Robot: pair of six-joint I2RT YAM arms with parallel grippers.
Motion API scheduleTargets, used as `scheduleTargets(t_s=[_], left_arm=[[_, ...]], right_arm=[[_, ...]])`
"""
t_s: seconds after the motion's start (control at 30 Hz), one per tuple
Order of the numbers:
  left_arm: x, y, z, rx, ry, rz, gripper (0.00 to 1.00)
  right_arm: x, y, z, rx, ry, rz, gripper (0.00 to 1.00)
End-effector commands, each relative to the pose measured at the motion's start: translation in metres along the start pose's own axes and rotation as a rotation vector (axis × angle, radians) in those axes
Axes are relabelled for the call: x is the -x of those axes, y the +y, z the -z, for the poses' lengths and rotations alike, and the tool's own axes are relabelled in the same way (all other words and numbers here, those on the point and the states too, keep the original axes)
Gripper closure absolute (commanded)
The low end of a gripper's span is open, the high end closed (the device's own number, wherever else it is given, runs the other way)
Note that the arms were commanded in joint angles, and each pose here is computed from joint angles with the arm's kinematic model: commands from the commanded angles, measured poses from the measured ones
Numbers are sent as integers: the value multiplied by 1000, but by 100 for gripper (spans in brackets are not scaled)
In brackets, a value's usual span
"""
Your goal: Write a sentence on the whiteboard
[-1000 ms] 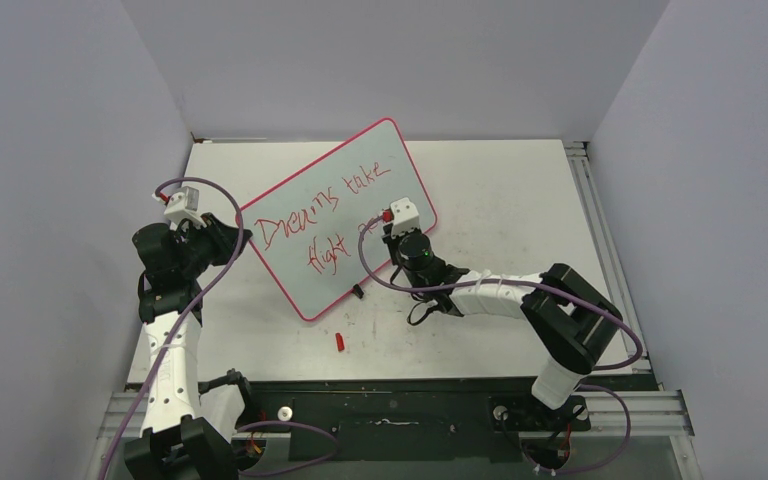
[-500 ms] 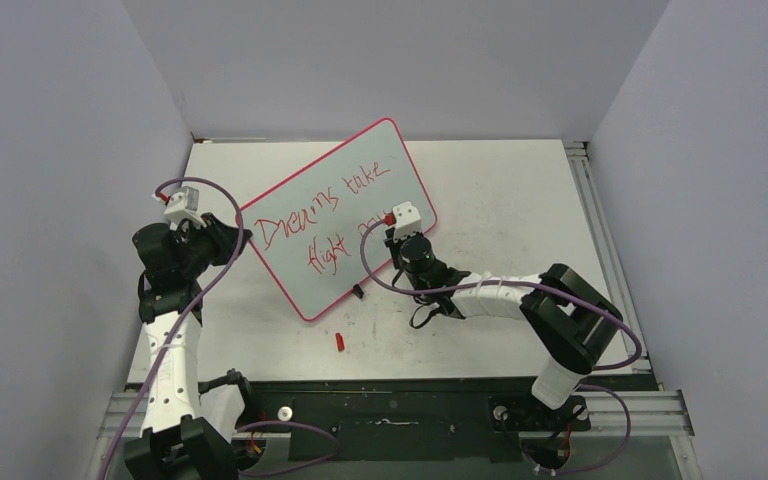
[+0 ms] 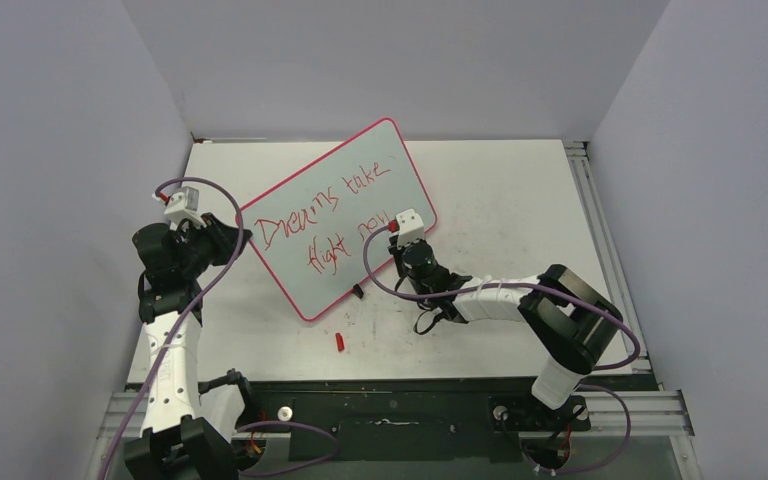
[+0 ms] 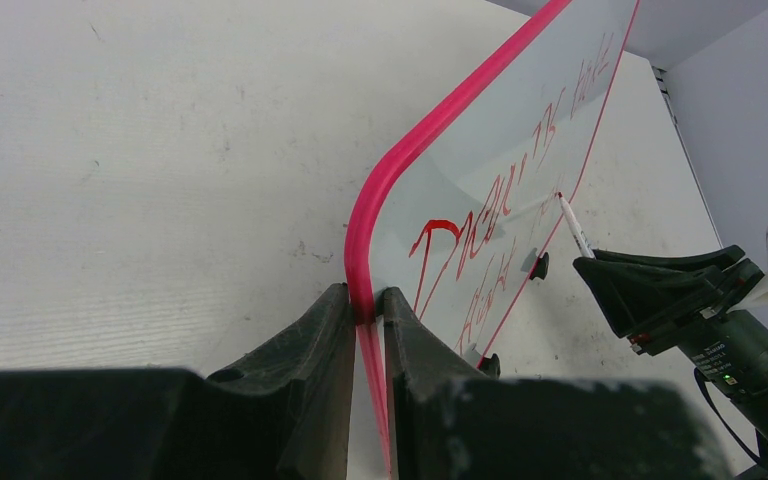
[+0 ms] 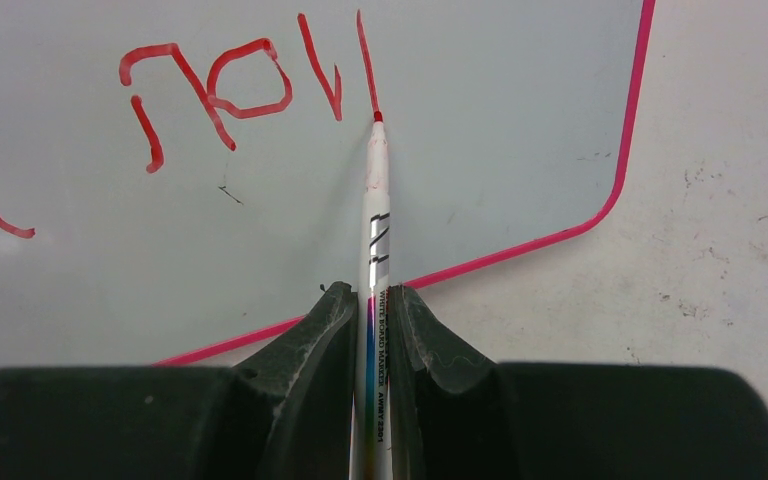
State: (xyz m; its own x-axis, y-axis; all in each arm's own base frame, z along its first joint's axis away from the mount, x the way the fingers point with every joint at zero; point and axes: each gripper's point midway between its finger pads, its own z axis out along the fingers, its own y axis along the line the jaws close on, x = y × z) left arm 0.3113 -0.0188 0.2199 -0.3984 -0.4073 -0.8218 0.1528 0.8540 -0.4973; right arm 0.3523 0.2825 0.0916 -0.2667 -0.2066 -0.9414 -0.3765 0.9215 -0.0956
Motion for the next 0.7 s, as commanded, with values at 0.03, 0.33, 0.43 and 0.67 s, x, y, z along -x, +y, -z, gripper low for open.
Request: scheduleTargets(t_s=[0.03, 0.33, 0.43, 0.67], left_arm=[[0, -13, 1, -46, 11, -17, 87], [0, -12, 1, -44, 12, -17, 87], [-1, -12, 1, -44, 13, -17, 87], [0, -12, 1, -45, 14, -17, 87]], right_arm=[[24, -1, -8, -11, -50, -16, 95], [42, -8, -20, -20, -79, -8, 95], [41, -9, -25, -15, -72, -8, 95], [38, -8, -30, 1, -59, 1, 95]])
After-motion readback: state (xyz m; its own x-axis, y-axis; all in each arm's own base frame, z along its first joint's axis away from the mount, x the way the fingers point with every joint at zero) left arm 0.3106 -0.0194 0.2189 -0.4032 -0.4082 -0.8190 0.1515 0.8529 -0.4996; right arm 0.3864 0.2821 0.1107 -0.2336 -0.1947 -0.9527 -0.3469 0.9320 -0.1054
